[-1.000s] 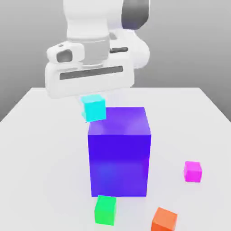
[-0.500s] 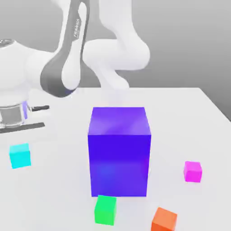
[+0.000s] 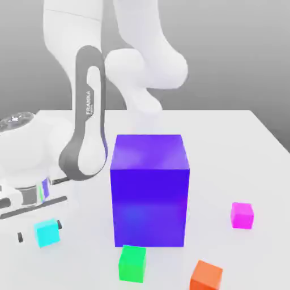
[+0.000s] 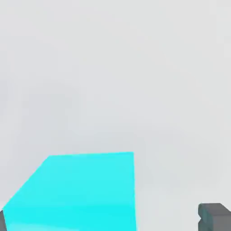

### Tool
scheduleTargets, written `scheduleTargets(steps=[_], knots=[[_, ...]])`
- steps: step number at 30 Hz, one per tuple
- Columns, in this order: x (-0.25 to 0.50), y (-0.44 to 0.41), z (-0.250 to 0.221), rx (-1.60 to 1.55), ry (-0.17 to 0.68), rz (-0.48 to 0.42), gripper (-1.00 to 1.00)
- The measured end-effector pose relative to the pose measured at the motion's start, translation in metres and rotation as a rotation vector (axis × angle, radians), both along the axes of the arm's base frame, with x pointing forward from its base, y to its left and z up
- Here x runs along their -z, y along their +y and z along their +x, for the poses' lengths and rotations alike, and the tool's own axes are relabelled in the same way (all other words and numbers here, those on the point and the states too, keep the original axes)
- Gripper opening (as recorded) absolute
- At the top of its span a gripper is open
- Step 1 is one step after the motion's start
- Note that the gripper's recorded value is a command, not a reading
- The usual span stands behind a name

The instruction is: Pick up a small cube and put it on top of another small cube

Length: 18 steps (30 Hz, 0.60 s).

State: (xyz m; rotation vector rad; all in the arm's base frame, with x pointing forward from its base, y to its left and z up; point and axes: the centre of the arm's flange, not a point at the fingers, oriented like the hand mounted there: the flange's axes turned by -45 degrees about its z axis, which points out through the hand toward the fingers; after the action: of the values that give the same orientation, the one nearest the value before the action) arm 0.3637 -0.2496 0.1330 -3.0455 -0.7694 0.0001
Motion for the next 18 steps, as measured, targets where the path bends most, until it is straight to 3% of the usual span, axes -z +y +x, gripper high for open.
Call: scheduleTargets(steps=[7, 18], knots=[[-0.062, 0.009, 0.010, -0.030, -0.009, -0.017, 1.00], [-0.180, 0.091, 0.112, -0.464, -0.273, -0.277, 1.00]])
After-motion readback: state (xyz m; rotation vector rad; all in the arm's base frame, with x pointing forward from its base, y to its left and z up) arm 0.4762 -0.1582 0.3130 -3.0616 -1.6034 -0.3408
